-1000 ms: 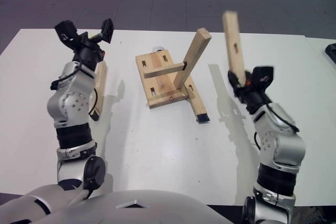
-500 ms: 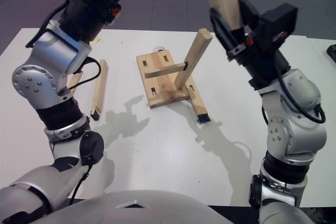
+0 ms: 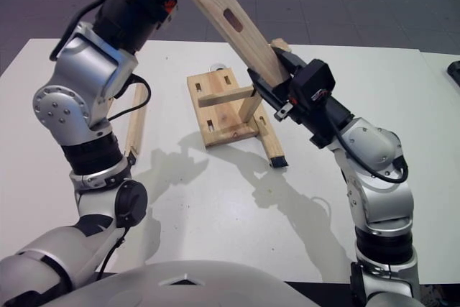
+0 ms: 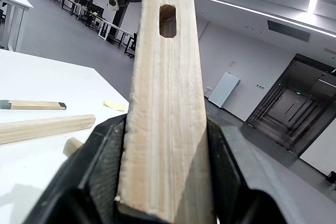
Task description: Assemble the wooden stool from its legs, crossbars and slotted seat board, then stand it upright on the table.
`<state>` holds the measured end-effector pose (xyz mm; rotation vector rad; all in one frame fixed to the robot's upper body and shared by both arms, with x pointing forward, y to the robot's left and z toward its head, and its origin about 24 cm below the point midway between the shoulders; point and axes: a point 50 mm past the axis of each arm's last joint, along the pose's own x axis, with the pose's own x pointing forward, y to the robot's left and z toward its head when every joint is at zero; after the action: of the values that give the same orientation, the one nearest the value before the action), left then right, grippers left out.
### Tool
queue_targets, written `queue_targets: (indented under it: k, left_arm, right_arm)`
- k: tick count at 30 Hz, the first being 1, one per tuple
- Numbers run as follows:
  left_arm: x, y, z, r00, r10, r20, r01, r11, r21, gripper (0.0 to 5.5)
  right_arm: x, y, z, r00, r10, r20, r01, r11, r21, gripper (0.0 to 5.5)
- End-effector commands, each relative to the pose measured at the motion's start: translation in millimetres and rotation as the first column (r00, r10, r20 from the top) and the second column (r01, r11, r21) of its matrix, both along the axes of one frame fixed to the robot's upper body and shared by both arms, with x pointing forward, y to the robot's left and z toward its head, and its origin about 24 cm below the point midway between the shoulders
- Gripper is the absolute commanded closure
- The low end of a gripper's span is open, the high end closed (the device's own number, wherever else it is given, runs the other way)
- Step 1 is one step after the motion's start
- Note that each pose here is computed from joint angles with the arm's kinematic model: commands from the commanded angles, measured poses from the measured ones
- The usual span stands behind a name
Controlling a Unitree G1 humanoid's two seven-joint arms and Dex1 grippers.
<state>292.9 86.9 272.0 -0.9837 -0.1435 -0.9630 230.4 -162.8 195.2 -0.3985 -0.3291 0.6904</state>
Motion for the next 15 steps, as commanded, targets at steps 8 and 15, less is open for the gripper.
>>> queue_targets:
  k: [8,15]
  left_arm:
    - [1,-4,-17,1.000,0.014,-0.025,-0.012,0.996,0.094,2.46]
    - [1,-1,-18,0.999,0.035,-0.030,-0.032,0.994,0.101,3.73]
  right_arm:
    - [5,3,-7,1.000,0.013,-0.012,-0.014,0.999,-0.050,3.44]
    - [7,0,-8,1.000,-0.014,-0.011,0.014,0.999,-0.048,3.44]
